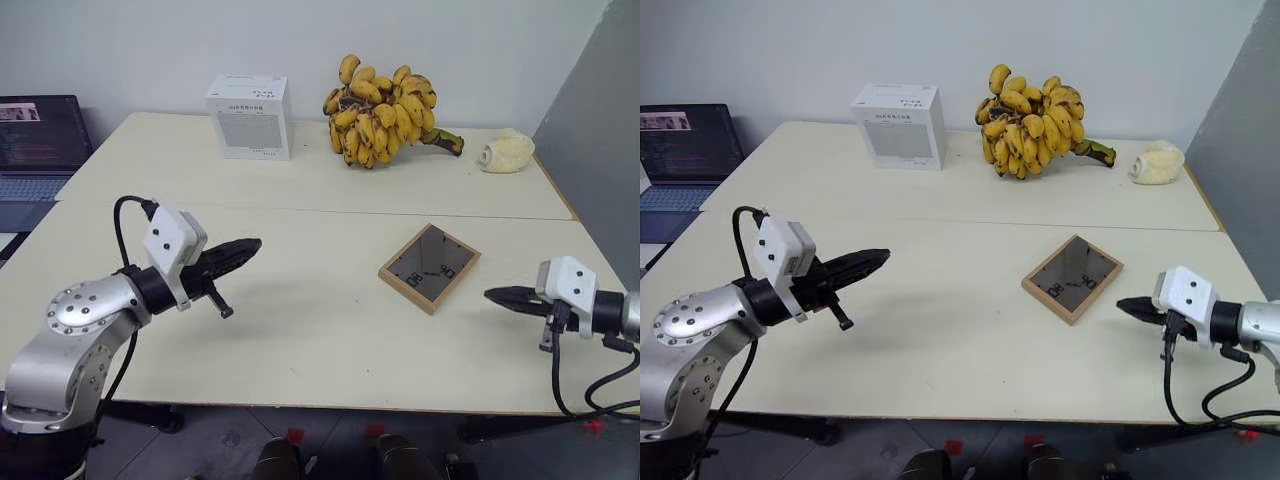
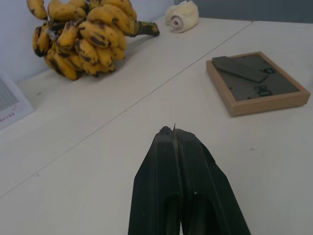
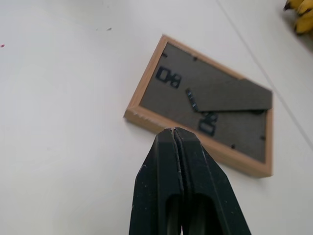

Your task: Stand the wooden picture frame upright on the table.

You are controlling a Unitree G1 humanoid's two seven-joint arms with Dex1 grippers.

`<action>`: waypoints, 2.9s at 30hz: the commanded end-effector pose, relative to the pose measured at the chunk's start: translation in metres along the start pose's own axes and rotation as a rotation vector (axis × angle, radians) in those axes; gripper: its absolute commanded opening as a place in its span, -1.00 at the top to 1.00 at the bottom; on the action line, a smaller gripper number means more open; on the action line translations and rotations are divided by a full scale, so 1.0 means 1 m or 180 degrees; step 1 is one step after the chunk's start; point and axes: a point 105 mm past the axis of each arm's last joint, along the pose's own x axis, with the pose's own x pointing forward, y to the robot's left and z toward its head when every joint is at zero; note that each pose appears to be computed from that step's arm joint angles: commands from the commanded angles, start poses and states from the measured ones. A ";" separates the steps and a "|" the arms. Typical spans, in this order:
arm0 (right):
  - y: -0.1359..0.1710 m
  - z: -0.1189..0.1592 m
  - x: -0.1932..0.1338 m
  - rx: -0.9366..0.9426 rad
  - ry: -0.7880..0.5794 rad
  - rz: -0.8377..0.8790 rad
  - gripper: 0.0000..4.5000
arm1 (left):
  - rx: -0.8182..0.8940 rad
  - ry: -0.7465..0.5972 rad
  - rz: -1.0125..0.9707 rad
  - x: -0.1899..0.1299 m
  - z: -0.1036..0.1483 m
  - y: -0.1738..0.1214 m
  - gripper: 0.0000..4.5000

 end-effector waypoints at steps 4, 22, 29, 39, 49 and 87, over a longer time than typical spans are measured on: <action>-0.002 0.008 0.002 -0.0100 -0.0104 -0.0094 0.99 | 0.0064 -0.0086 0.0079 0.005 0.012 0.003 1.00; -0.007 0.007 0.006 -0.0132 -0.0152 -0.0403 0.99 | 0.0009 -0.0106 0.0064 0.012 0.013 0.011 1.00; -0.016 -0.001 0.010 -0.0027 -0.0073 -0.0805 0.99 | -0.0225 0.0219 -0.0064 0.035 -0.018 0.015 1.00; -0.018 -0.031 0.026 0.0278 0.0369 -0.1480 0.99 | -0.0320 0.0594 -0.0419 0.131 -0.060 0.012 1.00; -0.025 -0.049 0.025 0.0461 0.0739 -0.2017 0.99 | -0.0135 0.0184 -0.0890 0.213 -0.032 -0.025 1.00; -0.044 -0.058 0.094 0.0357 0.0821 -0.2128 0.99 | -0.0309 0.0535 -0.1371 0.228 -0.065 -0.082 1.00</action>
